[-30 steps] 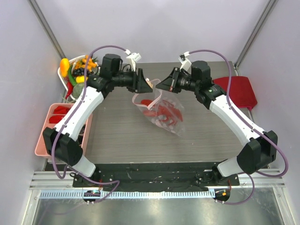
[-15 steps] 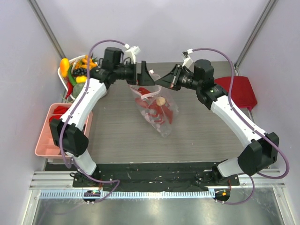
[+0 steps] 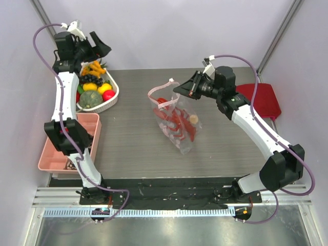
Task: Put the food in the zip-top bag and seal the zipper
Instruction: Place the fake vegetable in the zipper food storage bag, then pick up the fake fruit from the bin.
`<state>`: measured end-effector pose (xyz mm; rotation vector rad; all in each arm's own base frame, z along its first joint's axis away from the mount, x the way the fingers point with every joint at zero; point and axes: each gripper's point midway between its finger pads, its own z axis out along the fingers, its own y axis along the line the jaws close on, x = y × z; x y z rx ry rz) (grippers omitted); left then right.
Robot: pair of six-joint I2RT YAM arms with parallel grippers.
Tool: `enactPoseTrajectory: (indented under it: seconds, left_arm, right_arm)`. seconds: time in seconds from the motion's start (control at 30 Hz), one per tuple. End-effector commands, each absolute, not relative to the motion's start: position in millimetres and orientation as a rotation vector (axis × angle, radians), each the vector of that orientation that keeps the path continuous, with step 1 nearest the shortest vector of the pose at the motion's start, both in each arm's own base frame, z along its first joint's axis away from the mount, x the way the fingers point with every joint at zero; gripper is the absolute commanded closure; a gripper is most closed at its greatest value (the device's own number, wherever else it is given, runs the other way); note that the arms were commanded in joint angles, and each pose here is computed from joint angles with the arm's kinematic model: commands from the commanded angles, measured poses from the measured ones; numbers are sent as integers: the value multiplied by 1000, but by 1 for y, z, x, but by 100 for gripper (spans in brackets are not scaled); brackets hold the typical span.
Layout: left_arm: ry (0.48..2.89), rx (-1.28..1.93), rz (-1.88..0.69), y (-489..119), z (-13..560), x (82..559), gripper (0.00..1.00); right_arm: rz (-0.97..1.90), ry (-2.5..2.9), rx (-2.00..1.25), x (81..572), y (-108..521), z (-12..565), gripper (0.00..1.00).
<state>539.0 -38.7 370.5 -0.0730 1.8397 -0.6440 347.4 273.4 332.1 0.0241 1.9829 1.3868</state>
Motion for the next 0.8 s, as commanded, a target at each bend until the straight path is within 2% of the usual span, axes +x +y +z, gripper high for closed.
enactPoseTrajectory:
  seconds: [0.0,0.23,0.5,0.63,0.77]
  left_arm:
    - [1878,-108,-356,26,335,586,12]
    - [2072,146,-25,82,260,586,2]
    - [2130,470,140,106,204,588,3]
    - [2070,801,215,105,192,586,4]
    - [2052,991,248,104,178,580,6]
  right_arm:
    - [1372,1861,-48,345,270,362,99]
    - [1353,1881,-56,345,269,351,99]
    - [1354,1905,-64,346,270,340,99]
    - [1359,1911,-61,348,270,338,99]
    - [1365,1923,-51,349,270,335,99]
